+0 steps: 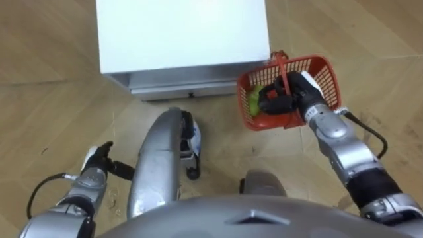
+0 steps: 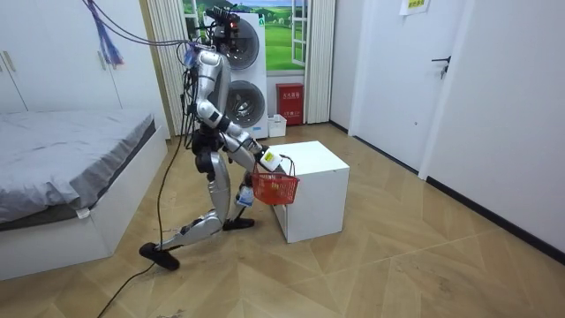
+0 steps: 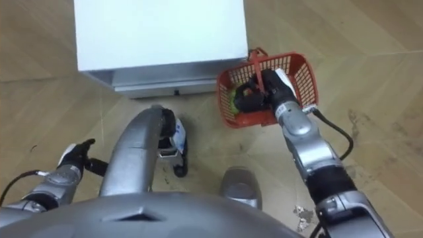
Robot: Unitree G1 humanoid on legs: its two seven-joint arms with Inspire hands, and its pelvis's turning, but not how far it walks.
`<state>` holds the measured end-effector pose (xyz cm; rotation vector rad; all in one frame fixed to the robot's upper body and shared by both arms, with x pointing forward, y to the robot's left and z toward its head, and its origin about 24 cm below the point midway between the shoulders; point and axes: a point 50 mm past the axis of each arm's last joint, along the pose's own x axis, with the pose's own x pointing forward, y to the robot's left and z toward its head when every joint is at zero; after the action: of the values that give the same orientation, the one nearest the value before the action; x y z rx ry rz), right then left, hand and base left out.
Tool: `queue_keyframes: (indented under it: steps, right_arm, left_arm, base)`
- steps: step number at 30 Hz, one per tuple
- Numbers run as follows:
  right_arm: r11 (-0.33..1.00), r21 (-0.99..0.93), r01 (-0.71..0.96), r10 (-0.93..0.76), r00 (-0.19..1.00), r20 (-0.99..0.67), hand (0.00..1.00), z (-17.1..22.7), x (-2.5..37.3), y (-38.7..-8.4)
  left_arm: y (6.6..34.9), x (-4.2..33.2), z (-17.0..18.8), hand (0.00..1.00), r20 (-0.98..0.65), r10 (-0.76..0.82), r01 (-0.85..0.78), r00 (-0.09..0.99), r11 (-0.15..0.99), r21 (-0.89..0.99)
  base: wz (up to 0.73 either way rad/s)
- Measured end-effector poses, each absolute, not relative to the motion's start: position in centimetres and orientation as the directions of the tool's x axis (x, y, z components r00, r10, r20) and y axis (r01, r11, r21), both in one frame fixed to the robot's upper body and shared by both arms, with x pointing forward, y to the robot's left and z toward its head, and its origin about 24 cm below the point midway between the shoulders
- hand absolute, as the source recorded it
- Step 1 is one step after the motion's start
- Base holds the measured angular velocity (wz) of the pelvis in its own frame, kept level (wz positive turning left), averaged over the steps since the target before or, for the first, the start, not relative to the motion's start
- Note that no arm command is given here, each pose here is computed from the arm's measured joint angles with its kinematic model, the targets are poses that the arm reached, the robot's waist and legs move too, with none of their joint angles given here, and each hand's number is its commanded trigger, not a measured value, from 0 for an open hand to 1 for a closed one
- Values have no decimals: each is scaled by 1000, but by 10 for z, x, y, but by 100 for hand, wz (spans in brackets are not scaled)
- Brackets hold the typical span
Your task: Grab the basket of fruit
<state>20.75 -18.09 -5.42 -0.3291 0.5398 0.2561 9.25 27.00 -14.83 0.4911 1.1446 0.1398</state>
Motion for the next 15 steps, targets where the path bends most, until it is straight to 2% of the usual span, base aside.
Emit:
queue_keyframes:
  steps: [5,15]
  right_arm:
    - [913,-203,-355,212,836,-507,100,-43,200,-179]
    - [913,-196,-359,251,871,-423,100,-20,200,-179]
  left_arm:
    - [278,72,-150,0,-851,376,140,366,882,450]
    - [276,86,-145,0,-829,377,92,412,888,450]
  base:
    - [-24]
    - [-4]
